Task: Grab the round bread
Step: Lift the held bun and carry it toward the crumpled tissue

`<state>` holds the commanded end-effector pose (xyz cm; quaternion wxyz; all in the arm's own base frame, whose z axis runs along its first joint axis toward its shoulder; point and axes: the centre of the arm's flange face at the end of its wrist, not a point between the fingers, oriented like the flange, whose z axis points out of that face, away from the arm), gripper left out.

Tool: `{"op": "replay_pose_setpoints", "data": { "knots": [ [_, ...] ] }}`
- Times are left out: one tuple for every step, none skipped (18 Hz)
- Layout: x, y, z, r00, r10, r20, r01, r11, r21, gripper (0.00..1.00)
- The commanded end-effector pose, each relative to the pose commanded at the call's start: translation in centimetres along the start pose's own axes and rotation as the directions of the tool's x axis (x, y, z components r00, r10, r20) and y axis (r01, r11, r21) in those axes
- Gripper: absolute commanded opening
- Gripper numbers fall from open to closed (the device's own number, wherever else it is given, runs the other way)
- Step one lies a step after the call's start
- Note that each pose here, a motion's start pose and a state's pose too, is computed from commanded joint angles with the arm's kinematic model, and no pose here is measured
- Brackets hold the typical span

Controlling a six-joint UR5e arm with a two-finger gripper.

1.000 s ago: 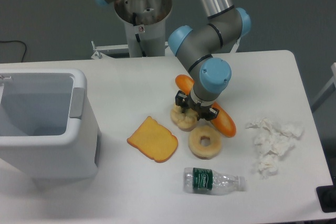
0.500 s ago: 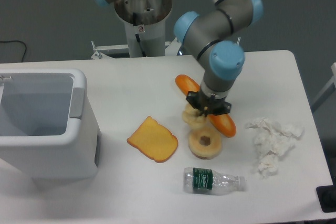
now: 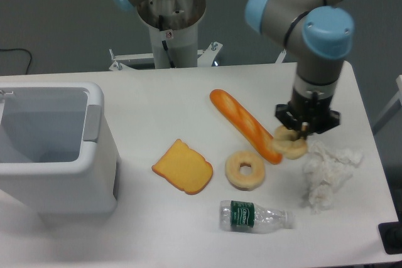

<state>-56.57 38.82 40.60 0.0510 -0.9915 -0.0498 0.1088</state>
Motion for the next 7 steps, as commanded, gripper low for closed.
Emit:
{"op": "replay_pose_setpoints", "data": {
  "knots": [
    [-0.58,-0.14,0.03,1.0,0.005,0.013,-0.005,1.0,-0.01,0.0],
    [-1.18,-0.49,-0.3,1.0,0.008,0.023,-0.008,1.0,-0.003,0.0],
    [-1.49,-0.82,-0.4,1.0,0.009,0.021,-0.009,1.0,0.0,0.0],
    [-1.4,-0.89,-0.25,1.0,0.011,0.016,-0.011,1.0,-0.003,0.0],
    [-1.34,-0.96,-0.12,1.0,0.014,0.014,-0.014,1.0,-0.006,0.0],
    [-1.35,-0.95,-0.29,1.0,0.023,0.016,-0.023,1.0,-0.006,0.0],
    [-1.23,-0.86,-0.47,0.999,0.038,0.012,-0.038,0.999,-0.01,0.0]
  ]
}}
